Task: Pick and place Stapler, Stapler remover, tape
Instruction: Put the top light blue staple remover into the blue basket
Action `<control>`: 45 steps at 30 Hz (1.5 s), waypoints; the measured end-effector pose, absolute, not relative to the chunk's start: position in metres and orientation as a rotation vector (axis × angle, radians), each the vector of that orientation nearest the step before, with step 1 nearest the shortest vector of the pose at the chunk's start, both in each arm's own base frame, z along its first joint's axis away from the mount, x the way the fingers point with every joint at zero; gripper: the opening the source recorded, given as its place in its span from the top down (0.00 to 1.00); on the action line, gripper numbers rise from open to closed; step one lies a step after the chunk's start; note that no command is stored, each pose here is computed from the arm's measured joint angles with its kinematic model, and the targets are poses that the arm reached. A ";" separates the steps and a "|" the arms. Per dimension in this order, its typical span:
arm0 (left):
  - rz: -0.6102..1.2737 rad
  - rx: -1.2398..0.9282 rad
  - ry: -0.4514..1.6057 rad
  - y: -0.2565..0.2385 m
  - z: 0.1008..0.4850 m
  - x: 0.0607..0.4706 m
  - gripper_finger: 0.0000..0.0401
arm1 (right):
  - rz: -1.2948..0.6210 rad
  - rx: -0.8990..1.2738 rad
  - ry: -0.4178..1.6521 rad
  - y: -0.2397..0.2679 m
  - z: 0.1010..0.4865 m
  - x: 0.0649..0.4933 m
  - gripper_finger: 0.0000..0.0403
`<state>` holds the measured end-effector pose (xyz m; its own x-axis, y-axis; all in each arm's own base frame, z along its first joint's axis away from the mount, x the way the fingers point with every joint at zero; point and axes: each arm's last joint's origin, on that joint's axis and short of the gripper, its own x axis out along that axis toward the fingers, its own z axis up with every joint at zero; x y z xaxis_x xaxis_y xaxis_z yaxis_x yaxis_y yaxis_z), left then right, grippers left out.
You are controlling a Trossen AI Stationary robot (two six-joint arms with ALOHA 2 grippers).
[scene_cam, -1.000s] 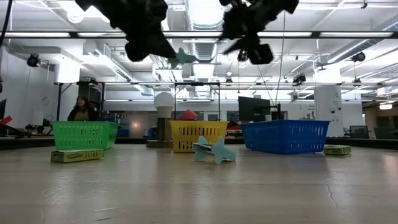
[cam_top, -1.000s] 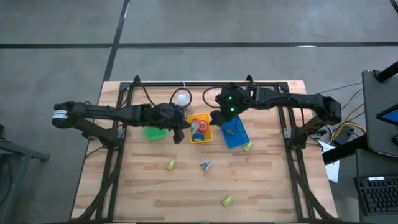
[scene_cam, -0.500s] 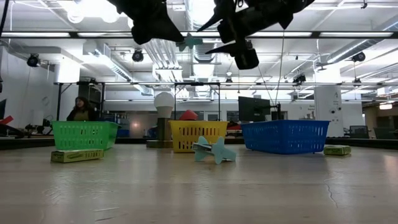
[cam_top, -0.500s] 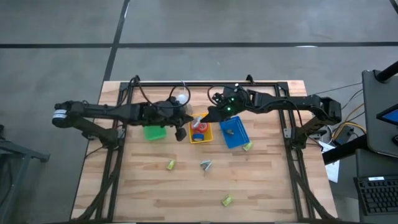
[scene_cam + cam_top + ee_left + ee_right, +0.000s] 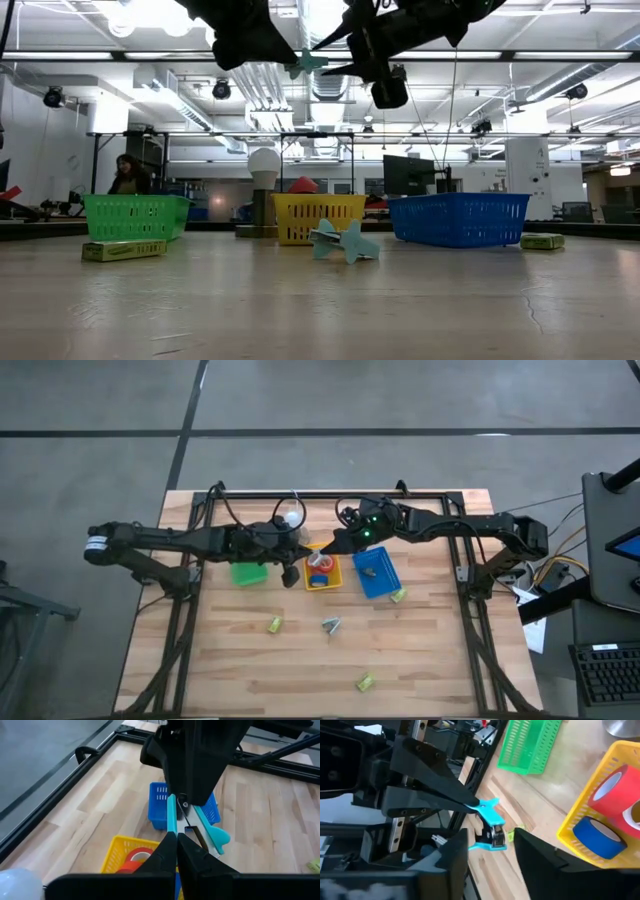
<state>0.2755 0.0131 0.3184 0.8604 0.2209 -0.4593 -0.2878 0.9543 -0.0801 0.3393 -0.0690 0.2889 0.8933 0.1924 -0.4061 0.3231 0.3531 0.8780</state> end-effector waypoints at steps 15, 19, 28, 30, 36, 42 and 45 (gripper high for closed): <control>0.265 -0.159 0.400 0.013 0.326 0.278 0.92 | -0.067 1.205 0.503 -0.068 0.289 0.339 0.92; 0.272 -0.191 0.402 0.013 0.326 0.277 0.87 | -0.062 1.216 0.533 -0.068 0.287 0.338 0.92; 0.174 -0.218 0.414 0.010 0.326 0.277 0.72 | -0.234 1.249 0.898 -0.059 0.270 0.303 0.91; 0.121 -0.226 0.430 0.009 0.323 0.279 0.71 | -0.284 1.239 1.013 -0.056 0.266 0.290 0.91; 0.066 -0.255 0.502 0.007 0.307 0.292 0.71 | -0.497 1.154 1.238 -0.059 0.257 0.260 0.91; -0.119 -0.363 0.664 0.000 0.267 0.318 0.72 | -0.527 1.148 1.274 -0.061 0.234 0.263 0.91; -0.185 -0.437 0.756 -0.002 0.244 0.330 0.72 | -0.554 1.150 1.331 -0.061 0.219 0.261 0.91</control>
<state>0.3296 -0.0023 0.2435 0.7169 -0.3159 -0.6215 0.0068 0.8946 -0.4468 0.2611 -0.0606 0.2189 0.2236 0.2823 -0.9329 0.8609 0.3916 0.3248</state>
